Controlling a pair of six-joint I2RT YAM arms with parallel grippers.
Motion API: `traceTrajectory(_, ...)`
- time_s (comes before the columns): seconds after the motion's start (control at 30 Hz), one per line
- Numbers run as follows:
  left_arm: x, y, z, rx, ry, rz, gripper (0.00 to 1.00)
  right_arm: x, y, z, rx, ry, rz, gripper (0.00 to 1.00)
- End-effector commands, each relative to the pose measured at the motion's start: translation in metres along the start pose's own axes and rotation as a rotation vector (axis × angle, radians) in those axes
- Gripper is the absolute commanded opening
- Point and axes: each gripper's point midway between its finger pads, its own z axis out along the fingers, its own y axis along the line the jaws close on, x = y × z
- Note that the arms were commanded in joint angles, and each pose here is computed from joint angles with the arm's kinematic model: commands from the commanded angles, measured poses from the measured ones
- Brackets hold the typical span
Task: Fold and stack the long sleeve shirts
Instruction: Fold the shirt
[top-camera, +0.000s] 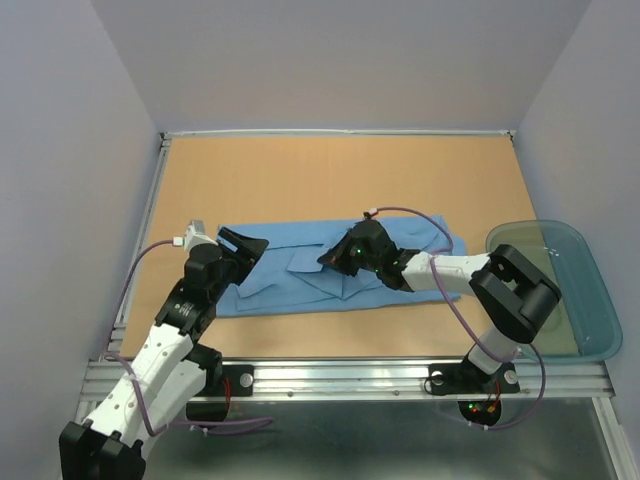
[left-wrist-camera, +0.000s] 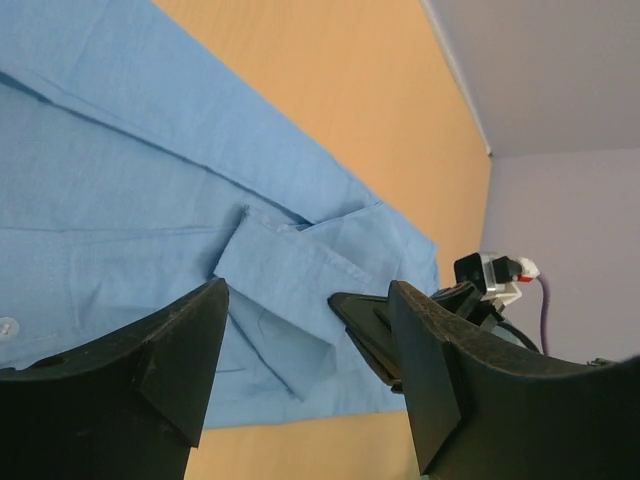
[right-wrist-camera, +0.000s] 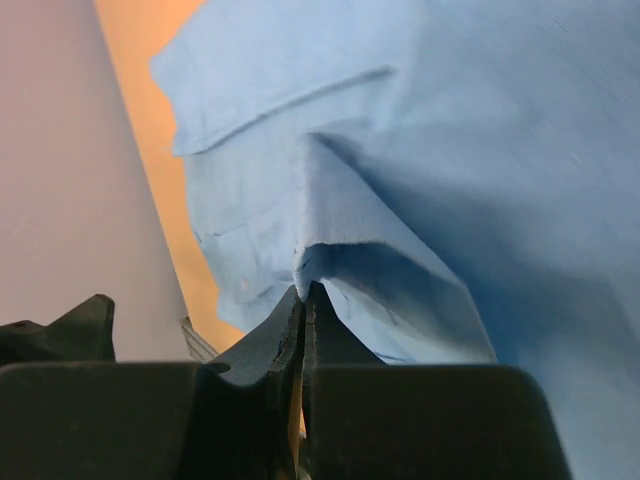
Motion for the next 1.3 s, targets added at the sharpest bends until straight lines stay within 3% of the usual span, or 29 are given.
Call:
traceTrajectory(0.0, 0.013, -0.006, 0.013, 0.061, 0.054, -0.046, 0.76, 0.009, 0.006, 0.002, -0.075, 0.036, 0.218, 0.00)
traceTrajectory(0.33, 0.036, -0.007, 0.045, 0.043, 0.157, 0.004, 0.79, 0.000, -0.013, -0.001, -0.077, 0.040, 0.370, 0.01)
traceTrajectory(0.63, 0.053, -0.012, 0.051, 0.056, 0.186, -0.001, 0.79, -0.005, 0.016, -0.007, -0.200, 0.097, 0.523, 0.01)
traceTrajectory(1.27, 0.062, 0.002, 0.050, -0.008, 0.180, -0.133, 0.79, -0.023, 0.051, -0.022, -0.303, 0.078, 0.544, 0.01)
